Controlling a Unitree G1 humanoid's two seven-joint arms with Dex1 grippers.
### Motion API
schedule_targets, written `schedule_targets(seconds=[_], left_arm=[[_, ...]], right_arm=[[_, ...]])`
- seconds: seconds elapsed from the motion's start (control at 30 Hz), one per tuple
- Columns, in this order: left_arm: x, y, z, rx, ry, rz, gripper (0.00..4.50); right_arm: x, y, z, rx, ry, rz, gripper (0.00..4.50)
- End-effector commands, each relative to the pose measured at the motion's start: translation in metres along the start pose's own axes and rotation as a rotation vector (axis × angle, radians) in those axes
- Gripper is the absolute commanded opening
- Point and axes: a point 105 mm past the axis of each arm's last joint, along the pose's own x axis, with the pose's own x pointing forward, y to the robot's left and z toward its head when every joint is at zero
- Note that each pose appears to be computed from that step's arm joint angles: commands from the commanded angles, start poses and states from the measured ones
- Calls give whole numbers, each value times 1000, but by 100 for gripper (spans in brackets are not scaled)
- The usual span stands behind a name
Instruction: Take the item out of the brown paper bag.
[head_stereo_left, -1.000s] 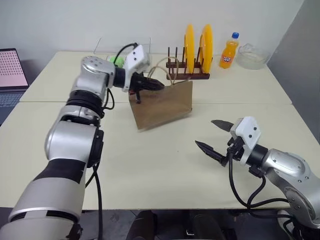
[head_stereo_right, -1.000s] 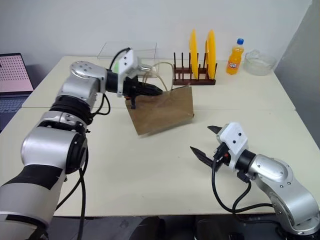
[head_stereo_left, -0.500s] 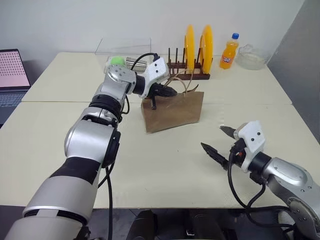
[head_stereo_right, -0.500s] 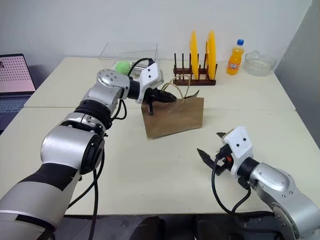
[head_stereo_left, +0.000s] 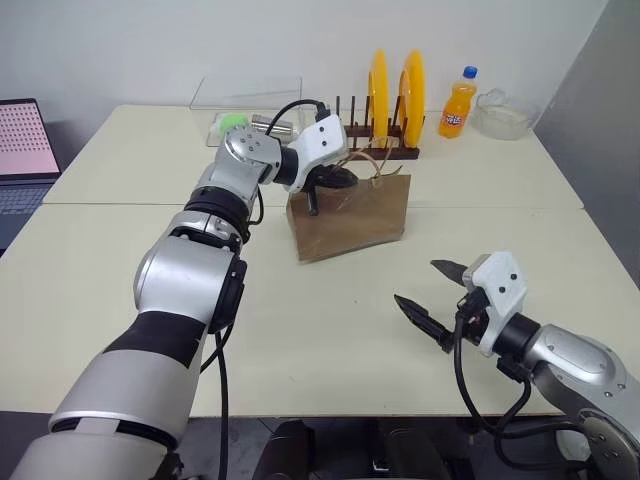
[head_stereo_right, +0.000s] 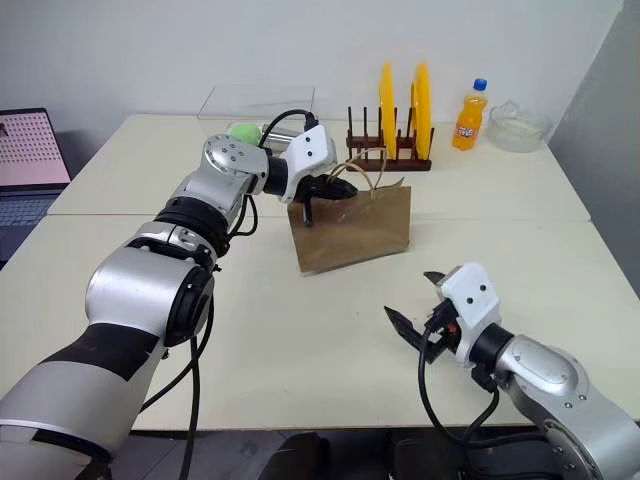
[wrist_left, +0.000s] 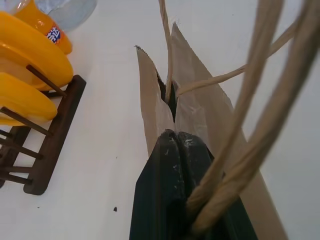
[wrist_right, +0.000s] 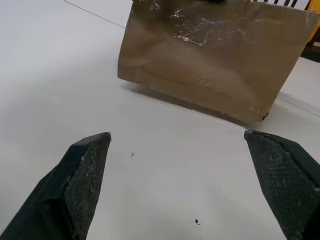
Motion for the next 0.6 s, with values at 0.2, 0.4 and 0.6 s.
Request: schedule_targets(seconds=[0.2,0.4,0.6], left_arm=[[-7,8,7,112,24,26,91],[-18,7,-3,114,41,9,276],[-49,8,-13,24,-16,-18,339]], right_arm=[[2,13,13,-34,-50,43,450],[4,15,15,-41,-53,74,450],[7,18,17,-55,-58,122,450]])
